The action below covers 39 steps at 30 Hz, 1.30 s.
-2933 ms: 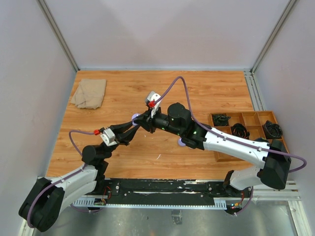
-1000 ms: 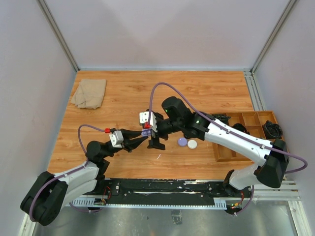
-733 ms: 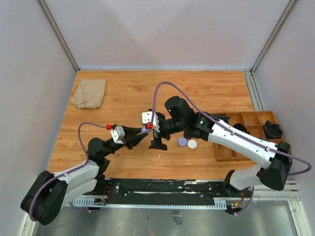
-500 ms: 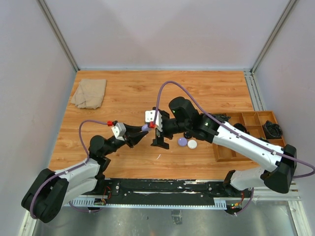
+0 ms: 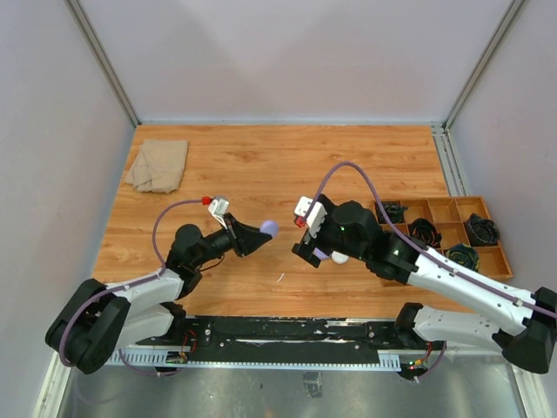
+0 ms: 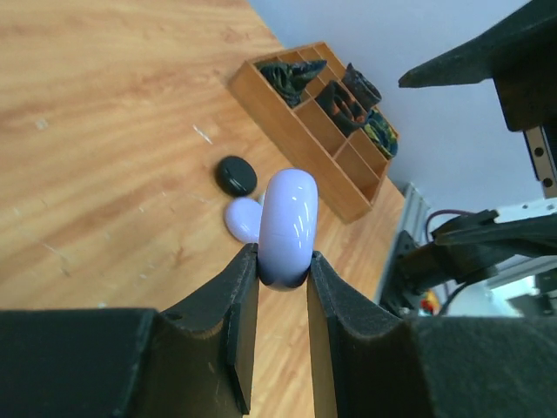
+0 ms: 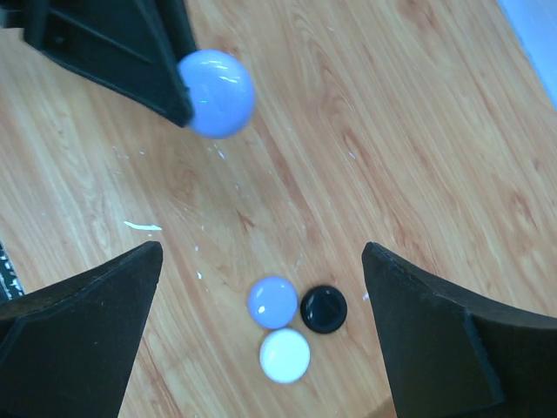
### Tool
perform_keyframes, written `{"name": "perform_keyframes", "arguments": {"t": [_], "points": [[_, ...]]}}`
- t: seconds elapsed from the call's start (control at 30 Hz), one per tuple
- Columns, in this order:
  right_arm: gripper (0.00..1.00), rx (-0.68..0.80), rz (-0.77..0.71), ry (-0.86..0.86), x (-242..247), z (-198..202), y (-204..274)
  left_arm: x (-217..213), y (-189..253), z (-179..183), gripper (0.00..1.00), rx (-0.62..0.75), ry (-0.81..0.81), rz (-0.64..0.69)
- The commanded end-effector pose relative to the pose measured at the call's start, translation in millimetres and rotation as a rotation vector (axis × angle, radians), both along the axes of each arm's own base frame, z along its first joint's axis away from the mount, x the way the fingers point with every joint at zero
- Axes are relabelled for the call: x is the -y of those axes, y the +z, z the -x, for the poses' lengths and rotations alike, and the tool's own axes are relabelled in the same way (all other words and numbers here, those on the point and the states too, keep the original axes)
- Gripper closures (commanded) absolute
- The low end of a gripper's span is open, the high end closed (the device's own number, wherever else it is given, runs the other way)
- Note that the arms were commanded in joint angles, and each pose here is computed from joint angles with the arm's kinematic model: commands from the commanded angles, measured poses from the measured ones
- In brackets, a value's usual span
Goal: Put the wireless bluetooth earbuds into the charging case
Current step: Place the charging case at the center of the board.
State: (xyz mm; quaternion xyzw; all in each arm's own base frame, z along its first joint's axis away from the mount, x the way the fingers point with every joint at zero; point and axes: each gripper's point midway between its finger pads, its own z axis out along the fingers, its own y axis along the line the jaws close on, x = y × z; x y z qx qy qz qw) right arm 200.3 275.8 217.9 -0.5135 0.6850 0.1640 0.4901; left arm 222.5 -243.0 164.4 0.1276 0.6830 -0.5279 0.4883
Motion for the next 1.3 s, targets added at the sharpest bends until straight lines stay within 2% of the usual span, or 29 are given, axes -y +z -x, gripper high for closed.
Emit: {"name": "perform_keyframes", "arguments": {"t": [0.0, 0.17, 0.37, 0.57, 0.77, 0.9, 1.13, 1.27], "points": [[0.01, 0.045, -0.126, -0.210, 24.7, -15.7, 8.1, 13.9, -13.1, 8.5, 0.93, -0.234, 0.005, 0.046], [0.01, 0.066, -0.206, -0.293, 45.5, -13.7, 9.8, 31.4, -36.2, 15.0, 0.89, -0.366, 0.012, -0.004], [0.01, 0.104, -0.259, -0.376, 69.9, -13.2, 13.4, 56.1, -69.9, 18.2, 0.80, -0.503, 0.009, -0.103], [0.00, 0.113, -0.267, -0.411, 78.2, -13.9, 13.4, 83.3, -88.2, 17.6, 0.70, -0.578, -0.032, -0.154], [0.00, 0.099, -0.258, -0.401, 75.2, -13.1, 9.4, 92.2, -119.0, 15.7, 0.62, -0.648, -0.021, -0.228], [0.00, 0.100, -0.260, -0.404, 76.7, -12.8, 10.0, 92.4, -130.8, 11.4, 0.49, -0.667, -0.001, -0.272], [0.00, 0.104, -0.247, -0.433, 81.4, -15.2, 7.4, 73.7, -142.2, 5.4, 0.38, -0.663, 0.089, -0.392], [0.01, 0.101, -0.239, -0.447, 82.5, -16.6, 7.1, 50.7, -136.3, -4.0, 0.28, -0.612, 0.195, -0.468]]}}
